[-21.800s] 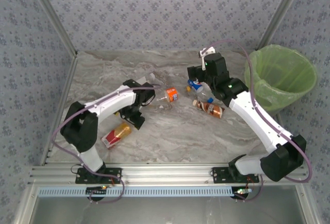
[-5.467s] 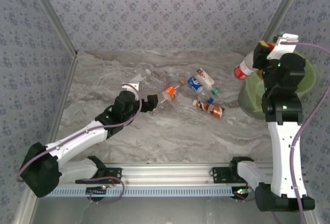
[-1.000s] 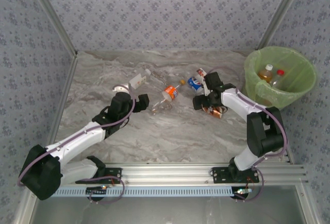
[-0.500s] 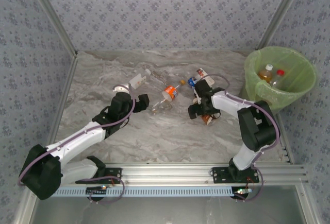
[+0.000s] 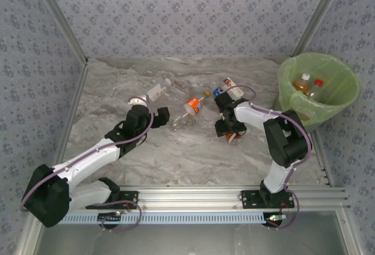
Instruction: Put the plastic bottles in the bin
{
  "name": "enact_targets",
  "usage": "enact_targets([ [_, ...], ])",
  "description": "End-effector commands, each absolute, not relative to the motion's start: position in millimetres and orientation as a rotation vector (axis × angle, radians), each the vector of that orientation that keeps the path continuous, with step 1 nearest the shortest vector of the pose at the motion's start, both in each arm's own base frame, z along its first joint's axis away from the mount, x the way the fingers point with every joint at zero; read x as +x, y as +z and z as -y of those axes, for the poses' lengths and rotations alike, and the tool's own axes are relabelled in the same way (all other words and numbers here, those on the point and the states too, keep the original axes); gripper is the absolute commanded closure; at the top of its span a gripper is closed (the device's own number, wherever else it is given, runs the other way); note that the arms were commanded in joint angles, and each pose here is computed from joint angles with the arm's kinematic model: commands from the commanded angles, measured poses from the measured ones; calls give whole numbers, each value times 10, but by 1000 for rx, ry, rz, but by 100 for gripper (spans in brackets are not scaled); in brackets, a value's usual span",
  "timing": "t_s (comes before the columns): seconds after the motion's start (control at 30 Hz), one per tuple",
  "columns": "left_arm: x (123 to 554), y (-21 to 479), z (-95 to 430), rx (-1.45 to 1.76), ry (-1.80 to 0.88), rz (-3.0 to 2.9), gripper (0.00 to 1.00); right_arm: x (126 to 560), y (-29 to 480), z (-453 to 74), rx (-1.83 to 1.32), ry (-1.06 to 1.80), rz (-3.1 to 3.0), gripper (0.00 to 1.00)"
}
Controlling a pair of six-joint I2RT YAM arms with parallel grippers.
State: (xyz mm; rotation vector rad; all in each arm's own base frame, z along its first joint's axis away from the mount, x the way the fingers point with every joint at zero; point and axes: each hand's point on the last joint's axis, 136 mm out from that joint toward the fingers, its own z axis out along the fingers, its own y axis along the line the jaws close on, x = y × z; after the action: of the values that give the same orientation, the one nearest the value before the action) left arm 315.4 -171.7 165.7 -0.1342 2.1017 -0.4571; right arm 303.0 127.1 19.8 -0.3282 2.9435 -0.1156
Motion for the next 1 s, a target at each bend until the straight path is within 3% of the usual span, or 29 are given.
enact_targets([
  [0.0, 3178, 1732, 1718, -154, -484, -2071, 1, 2977, 166, -1268, -281, -134, -2986, 27],
  [0.53, 3142, 1702, 1654, -172, -467, -2069, 1, 3010, 205, -1205, -244, -187, -2933, 26],
  [0.97, 3139, 1736, 1639, -179, -468, -2059, 1, 3004, 317, -1255, -246, -113, -2875, 40],
])
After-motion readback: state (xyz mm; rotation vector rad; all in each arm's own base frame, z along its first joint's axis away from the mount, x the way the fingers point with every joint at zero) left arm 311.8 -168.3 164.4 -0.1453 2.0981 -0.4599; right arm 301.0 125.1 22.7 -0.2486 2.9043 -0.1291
